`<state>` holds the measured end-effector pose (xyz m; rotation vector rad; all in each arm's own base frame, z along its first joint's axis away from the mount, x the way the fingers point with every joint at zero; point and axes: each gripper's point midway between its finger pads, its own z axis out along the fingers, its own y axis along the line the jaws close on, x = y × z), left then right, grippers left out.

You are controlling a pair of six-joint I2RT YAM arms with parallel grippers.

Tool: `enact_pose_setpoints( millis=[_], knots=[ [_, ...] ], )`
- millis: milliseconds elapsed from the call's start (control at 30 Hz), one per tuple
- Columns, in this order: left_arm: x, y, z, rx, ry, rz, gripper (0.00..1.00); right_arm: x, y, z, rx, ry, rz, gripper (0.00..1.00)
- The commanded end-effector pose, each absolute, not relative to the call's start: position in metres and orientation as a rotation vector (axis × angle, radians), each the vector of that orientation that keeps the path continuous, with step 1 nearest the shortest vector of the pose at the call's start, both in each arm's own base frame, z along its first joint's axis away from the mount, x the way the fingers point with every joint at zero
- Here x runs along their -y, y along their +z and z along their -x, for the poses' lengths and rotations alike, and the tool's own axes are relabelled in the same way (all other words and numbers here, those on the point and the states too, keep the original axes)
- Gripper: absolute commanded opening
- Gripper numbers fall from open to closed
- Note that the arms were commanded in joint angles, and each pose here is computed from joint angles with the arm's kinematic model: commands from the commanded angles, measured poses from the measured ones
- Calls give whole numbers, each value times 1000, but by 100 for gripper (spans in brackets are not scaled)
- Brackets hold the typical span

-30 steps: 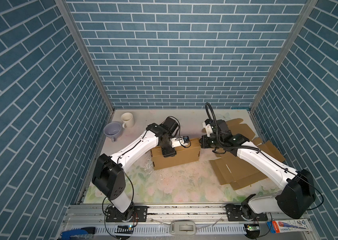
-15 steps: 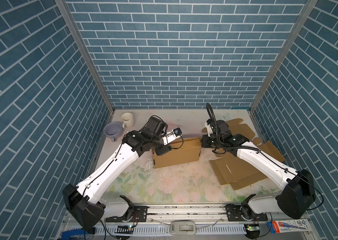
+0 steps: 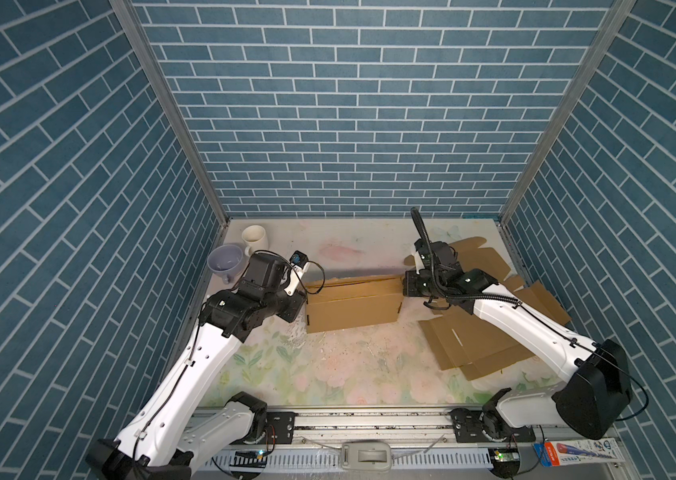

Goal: Fold the paper box

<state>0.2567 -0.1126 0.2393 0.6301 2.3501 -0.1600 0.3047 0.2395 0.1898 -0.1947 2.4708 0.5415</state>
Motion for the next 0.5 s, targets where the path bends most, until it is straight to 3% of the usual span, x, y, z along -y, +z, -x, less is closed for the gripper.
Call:
enact_pose_setpoints(
  millis=[0,267,467],
  knots=[
    [112,237,-262,-2380,-206,-563,45,-226,163,-284,-2604,464,149,0],
    [114,222,-274,-2441,-229,-569,25,-226,161,-282,-2605,458,151,0],
    [112,225,-280,-2433,-226,-573,25,-229,160,-281,-2609,466,152,0]
  ],
)
